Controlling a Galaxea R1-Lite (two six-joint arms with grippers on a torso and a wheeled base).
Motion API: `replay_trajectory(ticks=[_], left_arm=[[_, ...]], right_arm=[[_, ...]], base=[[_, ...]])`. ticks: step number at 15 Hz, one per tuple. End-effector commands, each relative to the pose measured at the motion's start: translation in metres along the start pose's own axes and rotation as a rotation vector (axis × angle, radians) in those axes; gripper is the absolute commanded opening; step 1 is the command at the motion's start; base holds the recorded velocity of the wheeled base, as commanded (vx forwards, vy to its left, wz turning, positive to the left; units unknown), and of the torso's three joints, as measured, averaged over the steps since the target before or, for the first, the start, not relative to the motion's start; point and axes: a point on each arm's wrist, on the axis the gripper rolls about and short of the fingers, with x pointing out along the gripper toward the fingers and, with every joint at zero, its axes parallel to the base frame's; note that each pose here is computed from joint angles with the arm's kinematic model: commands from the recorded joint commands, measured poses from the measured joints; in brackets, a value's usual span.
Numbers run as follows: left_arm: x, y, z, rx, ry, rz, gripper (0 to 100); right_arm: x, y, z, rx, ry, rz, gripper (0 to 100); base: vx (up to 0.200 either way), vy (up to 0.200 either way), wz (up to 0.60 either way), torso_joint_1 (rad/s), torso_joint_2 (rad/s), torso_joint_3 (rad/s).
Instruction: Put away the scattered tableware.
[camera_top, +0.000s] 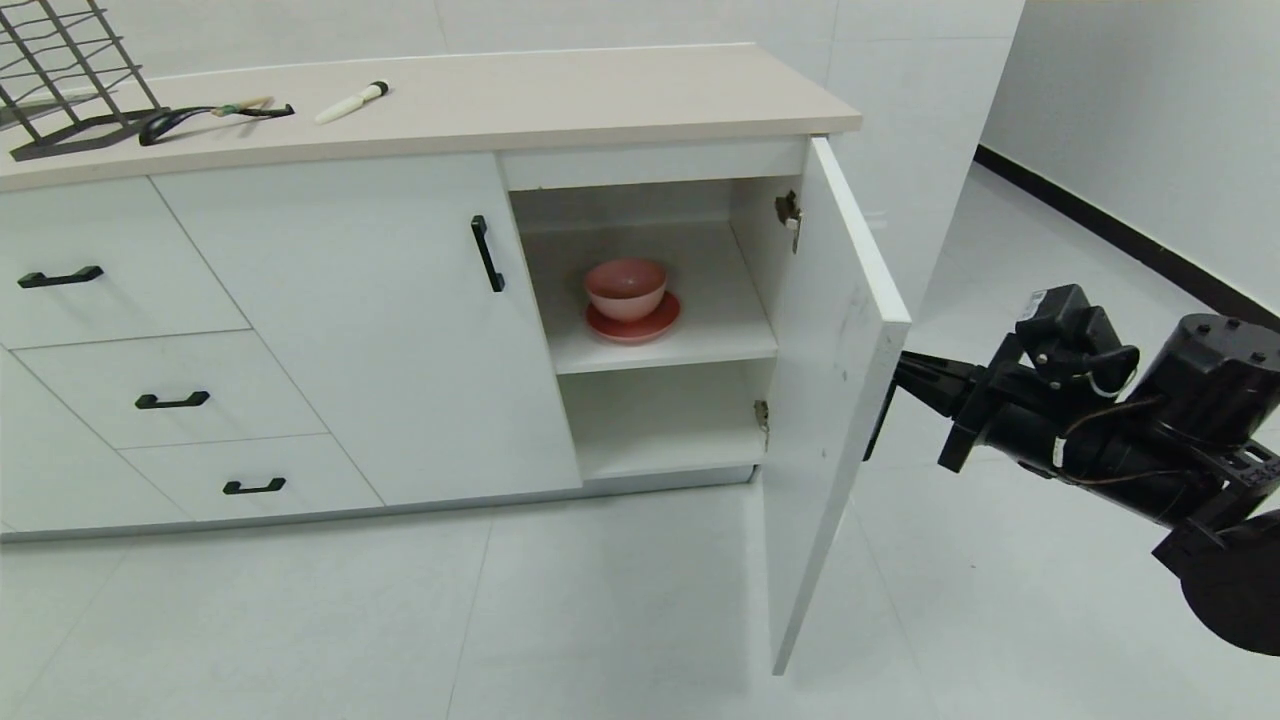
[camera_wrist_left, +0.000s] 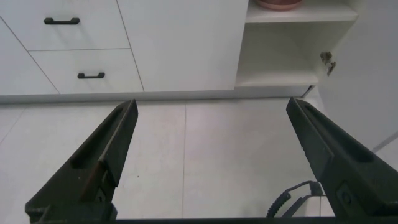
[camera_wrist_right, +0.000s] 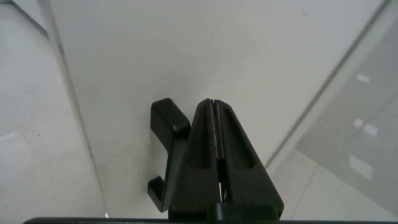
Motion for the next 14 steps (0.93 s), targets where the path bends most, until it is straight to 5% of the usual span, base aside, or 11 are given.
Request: replay_trajectory(ticks=[1,14], left_arm=[[0.000,0.000,0.000,0.000,0.000,0.000,100],[0.000,0.000,0.000,0.000,-0.002,0.001,100]], right_arm=[[0.013,0.007,-0.004,0.007,-0.009,0.035,0],[0.074,0.035,-0.016,0.016,-0.080,0.154,0]], base=[[0.000,0.000,0.00,0.000,0.00,0.000],[0.000,0.000,0.00,0.000,0.00,0.000]])
